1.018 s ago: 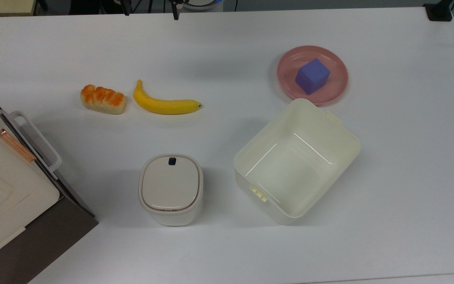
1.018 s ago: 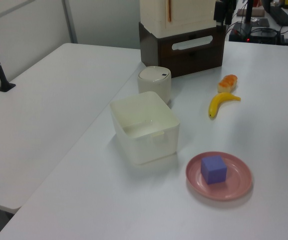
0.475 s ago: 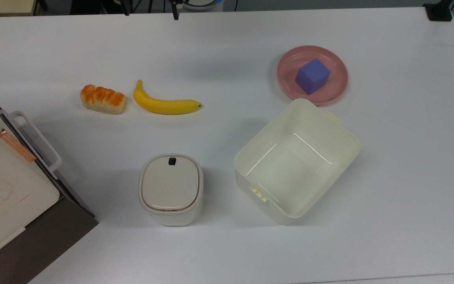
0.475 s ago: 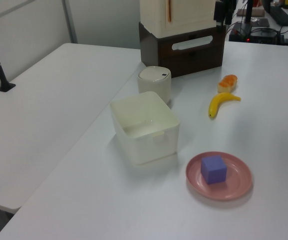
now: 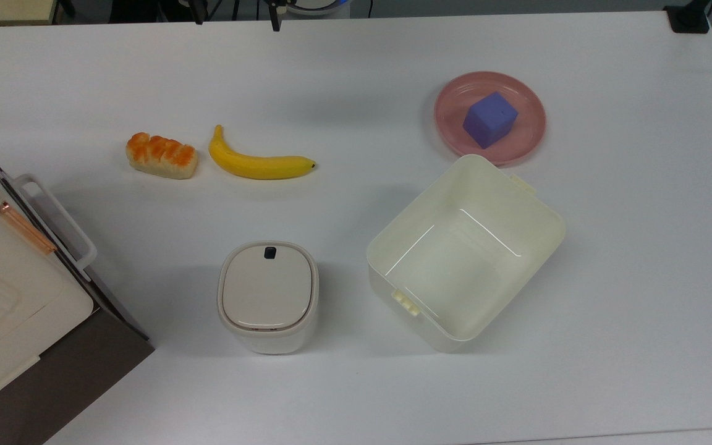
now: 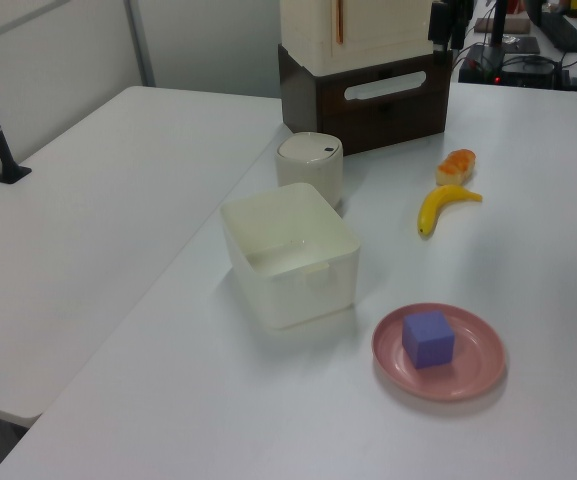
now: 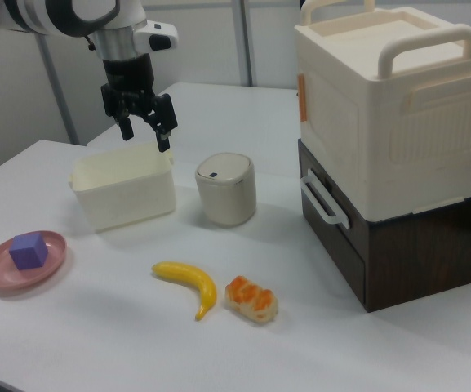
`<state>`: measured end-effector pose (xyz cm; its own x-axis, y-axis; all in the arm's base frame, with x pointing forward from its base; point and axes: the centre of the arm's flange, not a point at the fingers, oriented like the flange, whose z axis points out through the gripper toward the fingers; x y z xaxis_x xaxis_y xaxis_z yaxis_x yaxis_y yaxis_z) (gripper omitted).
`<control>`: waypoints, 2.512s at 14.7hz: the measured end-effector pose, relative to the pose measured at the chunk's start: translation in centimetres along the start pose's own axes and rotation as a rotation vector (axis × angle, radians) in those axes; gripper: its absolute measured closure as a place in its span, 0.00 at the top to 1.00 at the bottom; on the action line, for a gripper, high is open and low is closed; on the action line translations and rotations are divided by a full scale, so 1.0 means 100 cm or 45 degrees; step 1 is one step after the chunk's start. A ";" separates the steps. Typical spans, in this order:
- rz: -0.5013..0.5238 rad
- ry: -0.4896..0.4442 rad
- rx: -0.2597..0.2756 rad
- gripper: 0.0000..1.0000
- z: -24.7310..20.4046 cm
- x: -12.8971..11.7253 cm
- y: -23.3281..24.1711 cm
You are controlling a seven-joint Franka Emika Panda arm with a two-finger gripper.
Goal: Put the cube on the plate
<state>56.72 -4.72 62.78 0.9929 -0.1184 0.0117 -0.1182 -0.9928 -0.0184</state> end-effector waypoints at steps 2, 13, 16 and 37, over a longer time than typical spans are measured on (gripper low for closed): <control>0.000 0.000 0.000 1.00 0.000 0.000 0.000; -0.011 -0.003 -0.001 1.00 0.001 0.000 -0.004; -0.048 -0.003 -0.023 1.00 0.001 0.000 -0.002; -0.764 -0.316 -0.168 1.00 0.048 -0.051 -0.166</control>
<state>53.66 12.46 58.26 0.8587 0.4479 -0.2490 0.4717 -0.8807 0.0428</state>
